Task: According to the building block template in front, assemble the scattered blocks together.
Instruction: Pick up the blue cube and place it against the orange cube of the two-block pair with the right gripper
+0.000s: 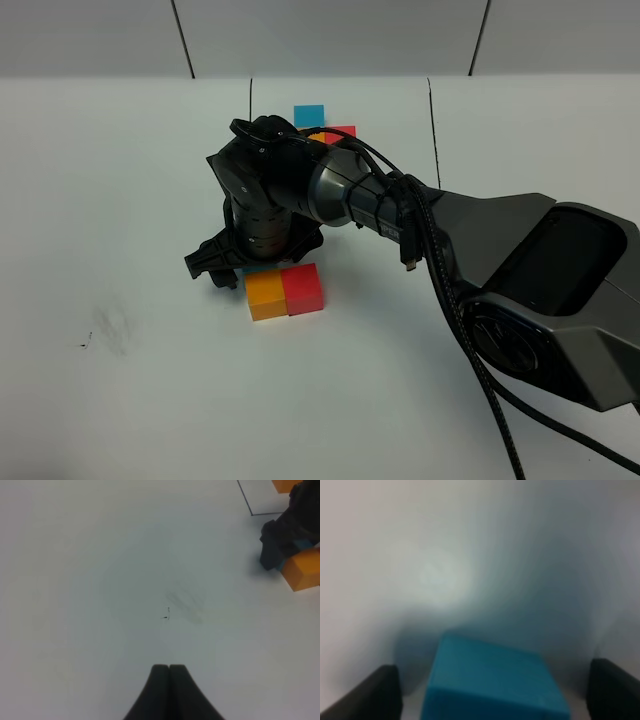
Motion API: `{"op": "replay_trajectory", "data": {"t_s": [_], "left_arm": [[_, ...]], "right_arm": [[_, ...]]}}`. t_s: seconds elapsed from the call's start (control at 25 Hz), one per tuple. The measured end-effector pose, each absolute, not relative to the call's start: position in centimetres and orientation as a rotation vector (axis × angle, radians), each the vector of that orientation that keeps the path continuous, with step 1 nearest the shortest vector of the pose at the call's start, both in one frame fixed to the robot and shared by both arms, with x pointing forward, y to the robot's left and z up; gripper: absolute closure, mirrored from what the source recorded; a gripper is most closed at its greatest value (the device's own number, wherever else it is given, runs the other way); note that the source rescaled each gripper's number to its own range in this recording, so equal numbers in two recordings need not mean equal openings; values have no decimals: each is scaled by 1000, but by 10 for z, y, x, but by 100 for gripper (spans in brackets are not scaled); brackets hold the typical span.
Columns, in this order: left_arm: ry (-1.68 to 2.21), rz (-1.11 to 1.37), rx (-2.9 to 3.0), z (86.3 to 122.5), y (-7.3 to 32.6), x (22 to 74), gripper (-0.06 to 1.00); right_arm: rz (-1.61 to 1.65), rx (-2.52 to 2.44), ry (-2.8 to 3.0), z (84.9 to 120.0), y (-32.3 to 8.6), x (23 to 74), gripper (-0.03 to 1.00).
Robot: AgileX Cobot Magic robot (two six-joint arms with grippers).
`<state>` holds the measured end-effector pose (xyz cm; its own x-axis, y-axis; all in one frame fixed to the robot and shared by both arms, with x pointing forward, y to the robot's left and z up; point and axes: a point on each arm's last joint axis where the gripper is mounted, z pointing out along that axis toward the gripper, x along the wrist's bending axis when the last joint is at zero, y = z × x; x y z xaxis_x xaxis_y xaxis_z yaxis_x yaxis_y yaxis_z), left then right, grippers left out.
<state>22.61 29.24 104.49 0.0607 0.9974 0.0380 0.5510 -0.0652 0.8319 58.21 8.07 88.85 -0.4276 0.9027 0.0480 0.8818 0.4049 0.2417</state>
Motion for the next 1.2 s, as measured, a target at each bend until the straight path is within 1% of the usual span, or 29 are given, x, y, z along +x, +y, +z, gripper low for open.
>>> {"op": "replay_trajectory", "data": {"t_s": [0.52,1.2], "left_arm": [[1560,878,1694,1045,292,226,94],[1560,878,1694,1045,292,226,94]], "right_arm": [[347,1630,2558,888,80,582,22],[305,1639,2561,897,79,582,21]]}}
